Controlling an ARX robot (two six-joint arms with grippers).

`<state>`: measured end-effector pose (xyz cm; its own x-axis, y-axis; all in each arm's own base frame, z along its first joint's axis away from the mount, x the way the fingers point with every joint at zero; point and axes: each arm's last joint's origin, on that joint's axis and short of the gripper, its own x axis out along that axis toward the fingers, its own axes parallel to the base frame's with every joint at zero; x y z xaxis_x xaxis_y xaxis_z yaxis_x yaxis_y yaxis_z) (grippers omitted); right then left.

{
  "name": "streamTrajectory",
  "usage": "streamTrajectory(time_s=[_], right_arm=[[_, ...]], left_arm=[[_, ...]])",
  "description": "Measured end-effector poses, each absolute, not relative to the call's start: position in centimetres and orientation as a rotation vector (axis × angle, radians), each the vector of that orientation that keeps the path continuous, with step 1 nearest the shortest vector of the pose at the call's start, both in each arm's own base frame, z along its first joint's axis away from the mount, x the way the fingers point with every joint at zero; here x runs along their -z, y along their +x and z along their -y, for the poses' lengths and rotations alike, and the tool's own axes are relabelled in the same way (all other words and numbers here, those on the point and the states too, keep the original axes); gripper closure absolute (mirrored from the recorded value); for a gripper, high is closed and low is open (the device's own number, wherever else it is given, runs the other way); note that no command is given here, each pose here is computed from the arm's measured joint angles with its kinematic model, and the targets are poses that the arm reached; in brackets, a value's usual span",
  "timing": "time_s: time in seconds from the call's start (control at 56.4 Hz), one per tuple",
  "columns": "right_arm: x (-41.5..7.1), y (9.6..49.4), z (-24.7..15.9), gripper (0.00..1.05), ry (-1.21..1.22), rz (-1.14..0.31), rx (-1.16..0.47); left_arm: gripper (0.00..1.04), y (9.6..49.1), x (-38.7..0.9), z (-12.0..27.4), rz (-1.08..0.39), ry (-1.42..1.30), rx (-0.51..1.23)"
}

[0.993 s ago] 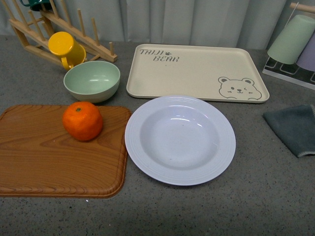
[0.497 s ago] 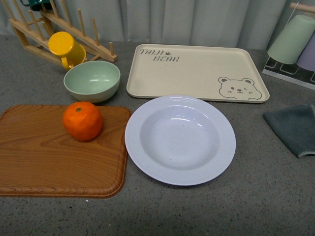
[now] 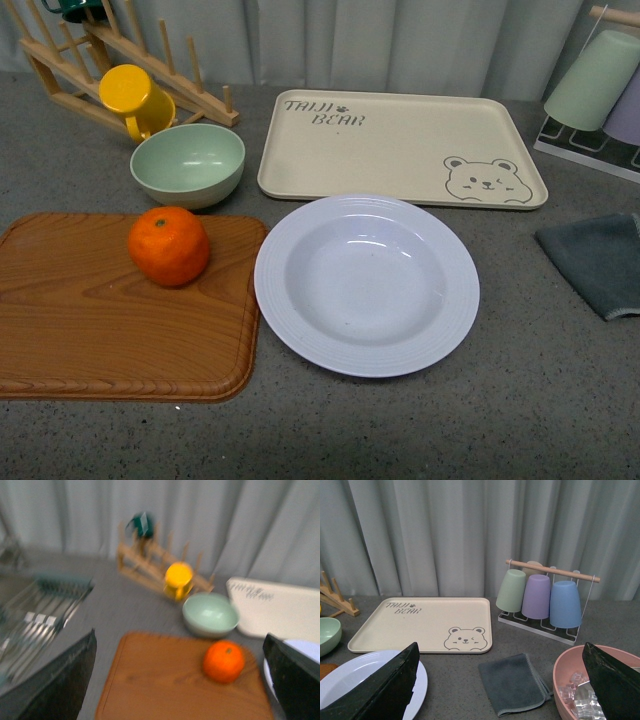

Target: Place orange and plate with both arms

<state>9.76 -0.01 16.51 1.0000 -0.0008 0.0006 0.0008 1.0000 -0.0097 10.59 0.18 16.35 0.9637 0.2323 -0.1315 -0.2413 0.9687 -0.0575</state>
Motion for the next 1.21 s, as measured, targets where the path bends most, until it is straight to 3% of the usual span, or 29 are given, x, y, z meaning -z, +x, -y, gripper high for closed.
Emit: streamTrajectory(time_s=[0.302, 0.656, 1.206], right_arm=[[-16.5, 9.8, 0.0, 0.09, -0.01, 0.001, -0.002], [-16.5, 9.8, 0.0, 0.09, -0.01, 0.001, -0.002], [-16.5, 9.8, 0.0, 0.09, -0.01, 0.001, -0.002]], left_arm=[[0.06, 18.0, -17.1, -0.1, -0.228, -0.175, -0.103], [0.06, 26.4, -10.6, 0.9, -0.515, -0.212, 0.011], [0.06, 32.2, -7.6, 3.6, -0.595, -0.228, 0.129]])
